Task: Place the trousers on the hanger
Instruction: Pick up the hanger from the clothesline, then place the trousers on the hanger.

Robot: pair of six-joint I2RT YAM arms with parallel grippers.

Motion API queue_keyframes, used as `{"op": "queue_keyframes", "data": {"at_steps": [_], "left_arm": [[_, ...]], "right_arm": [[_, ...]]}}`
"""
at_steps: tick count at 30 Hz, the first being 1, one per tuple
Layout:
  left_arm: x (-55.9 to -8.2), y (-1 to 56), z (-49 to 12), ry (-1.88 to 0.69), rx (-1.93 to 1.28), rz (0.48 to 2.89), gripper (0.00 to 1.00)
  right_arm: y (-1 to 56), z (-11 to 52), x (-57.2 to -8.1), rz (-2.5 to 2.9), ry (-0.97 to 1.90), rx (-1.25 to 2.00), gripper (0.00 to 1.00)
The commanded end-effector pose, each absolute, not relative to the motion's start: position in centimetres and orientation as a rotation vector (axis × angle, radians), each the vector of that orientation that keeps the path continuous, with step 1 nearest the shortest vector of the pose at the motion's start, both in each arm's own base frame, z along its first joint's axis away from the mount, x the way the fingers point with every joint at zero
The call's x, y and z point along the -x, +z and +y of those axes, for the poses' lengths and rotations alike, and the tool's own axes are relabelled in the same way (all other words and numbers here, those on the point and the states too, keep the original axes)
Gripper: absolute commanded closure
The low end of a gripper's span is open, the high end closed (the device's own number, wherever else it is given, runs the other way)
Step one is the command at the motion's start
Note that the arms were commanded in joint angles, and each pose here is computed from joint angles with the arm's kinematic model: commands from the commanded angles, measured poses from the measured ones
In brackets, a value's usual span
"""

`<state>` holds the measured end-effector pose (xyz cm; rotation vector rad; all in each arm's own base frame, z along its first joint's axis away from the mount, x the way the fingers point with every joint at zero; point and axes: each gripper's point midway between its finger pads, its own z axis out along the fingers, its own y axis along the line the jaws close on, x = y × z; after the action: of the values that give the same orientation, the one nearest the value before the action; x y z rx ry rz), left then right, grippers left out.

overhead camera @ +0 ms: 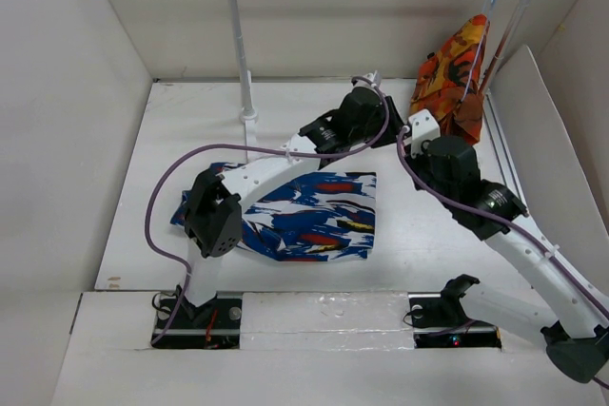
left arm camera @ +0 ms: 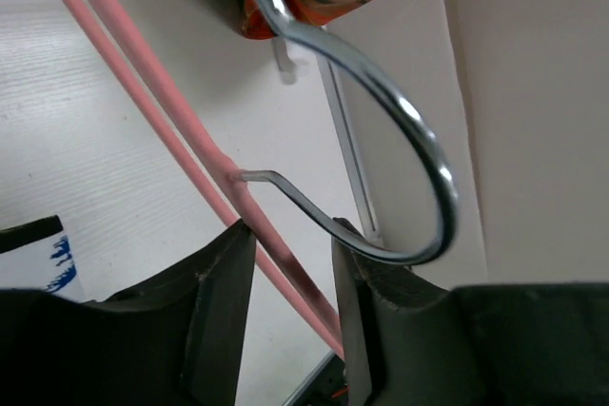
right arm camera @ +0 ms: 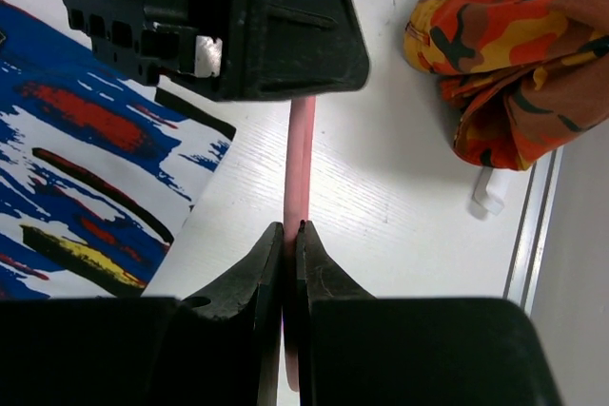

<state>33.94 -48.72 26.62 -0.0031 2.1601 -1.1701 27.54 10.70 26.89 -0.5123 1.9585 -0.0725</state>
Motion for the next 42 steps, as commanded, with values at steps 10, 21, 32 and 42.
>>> {"op": "queue_keyframes", "data": {"at_steps": [10, 21, 32, 42], "left_arm": [[-33.5, 27.6, -47.9, -1.239, 0.029, 2.128, 1.0], [-28.7, 21.6, -44.4, -1.436, 0.178, 2.132, 1.0], [-25.5, 15.8, -43.7, -1.477, 0.222, 2.187, 1.0], [-25.4, 11.0, -43.6, -1.366, 0.234, 2.29, 1.0]], "right_arm": [[28.3, 11.5, -26.6, 1.905, 0.014, 0.511, 0.44], [25.6, 13.0, -22.4, 2.041, 0.295, 0.653, 0.84], [17.9, 17.1, -25.0, 2.051, 0.541, 0.598, 1.0], [13.5, 18.0, -26.8, 2.144, 0.554, 0.465, 0.8]]}}
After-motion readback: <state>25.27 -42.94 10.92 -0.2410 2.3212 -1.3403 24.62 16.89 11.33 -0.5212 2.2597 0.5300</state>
